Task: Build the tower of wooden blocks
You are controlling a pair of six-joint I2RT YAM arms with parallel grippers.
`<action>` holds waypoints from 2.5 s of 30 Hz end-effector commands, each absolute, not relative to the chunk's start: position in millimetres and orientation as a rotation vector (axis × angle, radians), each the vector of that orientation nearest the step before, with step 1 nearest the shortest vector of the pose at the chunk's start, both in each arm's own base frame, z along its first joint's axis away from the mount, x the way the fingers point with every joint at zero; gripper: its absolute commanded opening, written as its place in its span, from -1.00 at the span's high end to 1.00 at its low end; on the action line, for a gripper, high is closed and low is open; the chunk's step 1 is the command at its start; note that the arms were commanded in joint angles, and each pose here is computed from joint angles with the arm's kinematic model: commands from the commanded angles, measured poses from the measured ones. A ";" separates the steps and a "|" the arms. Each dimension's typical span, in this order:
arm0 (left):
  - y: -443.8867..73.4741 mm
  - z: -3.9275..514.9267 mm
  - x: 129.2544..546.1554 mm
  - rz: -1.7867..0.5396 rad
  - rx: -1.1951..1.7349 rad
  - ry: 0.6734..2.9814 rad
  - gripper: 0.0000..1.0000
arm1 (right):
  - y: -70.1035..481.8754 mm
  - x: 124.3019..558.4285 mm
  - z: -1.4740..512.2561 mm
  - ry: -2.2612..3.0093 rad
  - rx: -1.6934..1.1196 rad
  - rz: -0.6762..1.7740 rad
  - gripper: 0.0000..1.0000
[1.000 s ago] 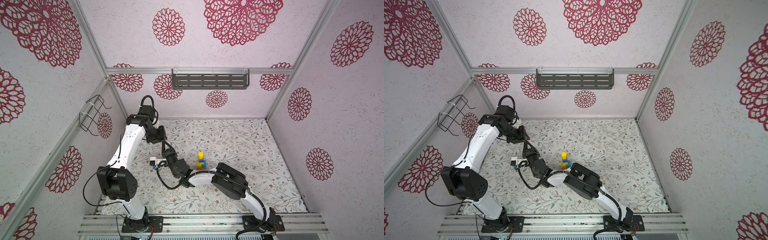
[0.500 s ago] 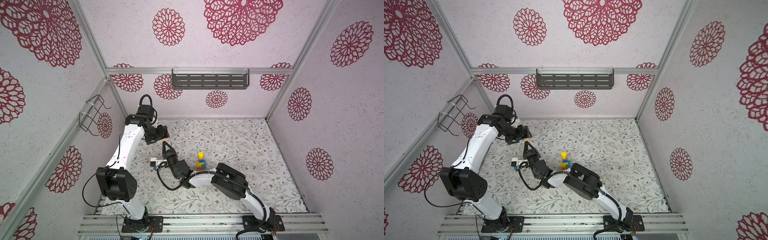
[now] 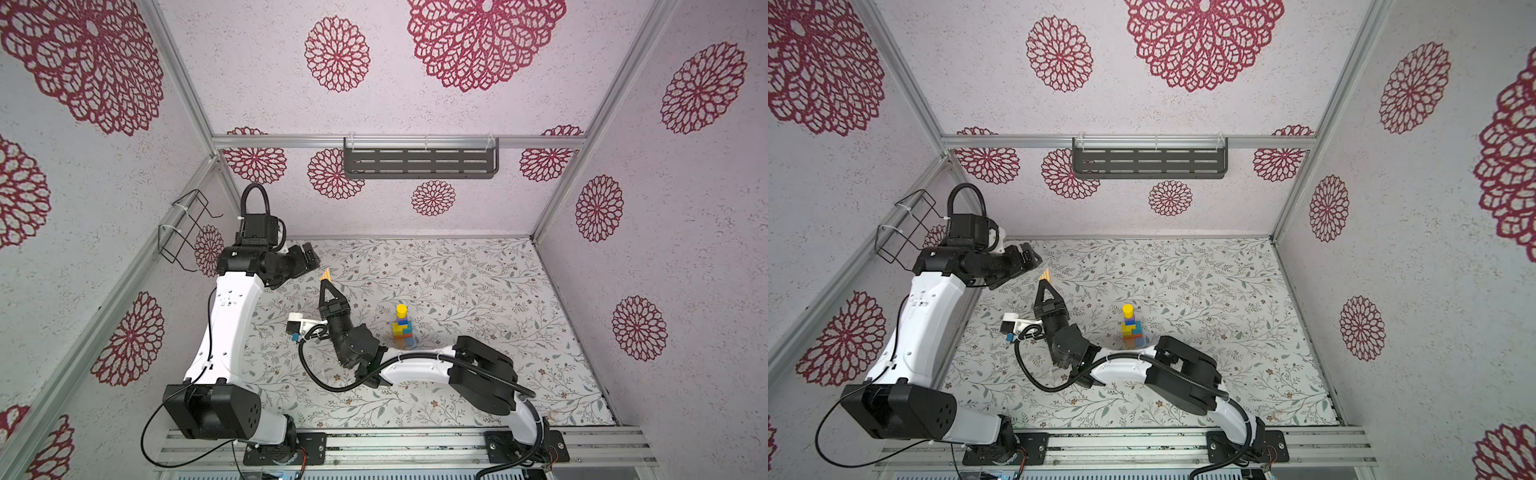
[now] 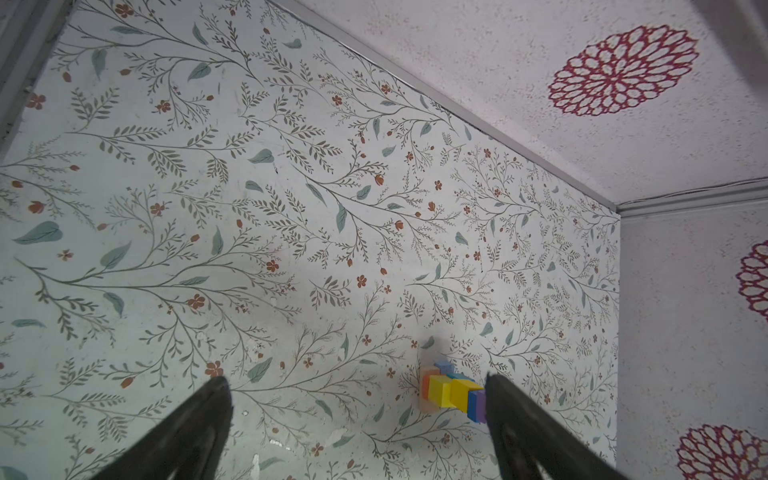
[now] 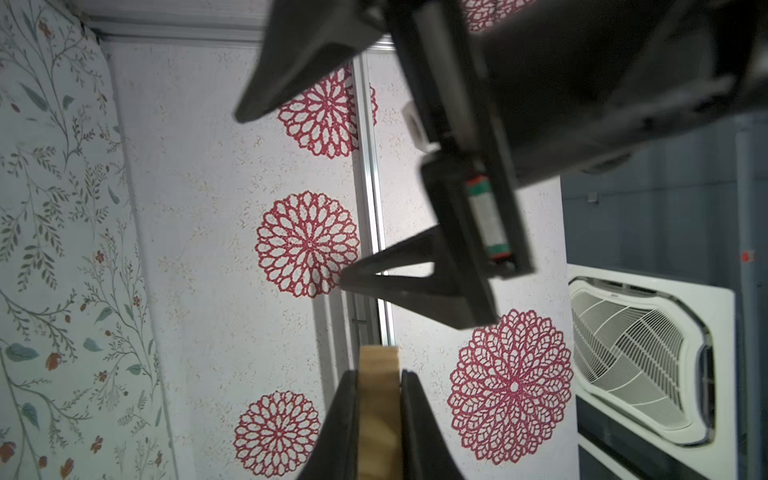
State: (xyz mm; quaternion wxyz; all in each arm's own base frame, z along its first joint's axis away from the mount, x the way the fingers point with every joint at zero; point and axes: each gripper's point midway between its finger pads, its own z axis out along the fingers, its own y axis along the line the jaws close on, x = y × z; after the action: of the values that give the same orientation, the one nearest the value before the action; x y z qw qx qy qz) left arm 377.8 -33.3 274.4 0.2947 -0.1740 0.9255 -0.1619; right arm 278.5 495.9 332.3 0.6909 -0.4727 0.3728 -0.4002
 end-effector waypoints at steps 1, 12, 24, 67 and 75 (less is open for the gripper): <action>-27.1 278.5 380.9 -0.434 -0.488 2.409 -0.95 | 451.2 279.3 380.9 1.044 -0.890 -0.782 1.00; -27.5 267.8 378.0 -0.456 -0.515 2.396 -0.95 | 373.7 312.8 382.9 1.407 -0.894 -0.554 1.00; -59.3 247.3 374.4 -0.485 -0.414 2.449 -0.95 | 274.4 307.3 406.3 1.695 -0.717 0.103 1.00; -105.0 185.7 325.4 -0.517 -0.362 2.192 -0.68 | 223.4 243.6 327.8 1.431 -0.705 0.943 1.00; -100.2 172.1 321.5 -0.496 -0.382 2.198 -0.69 | 228.9 254.0 314.9 1.398 -0.687 0.964 1.00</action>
State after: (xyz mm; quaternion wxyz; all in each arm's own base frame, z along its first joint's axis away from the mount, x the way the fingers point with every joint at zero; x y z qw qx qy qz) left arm 317.6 -101.4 165.5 0.3951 -0.1454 0.8859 -0.1948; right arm 256.9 227.5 283.1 0.5663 -0.2891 0.6583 0.4030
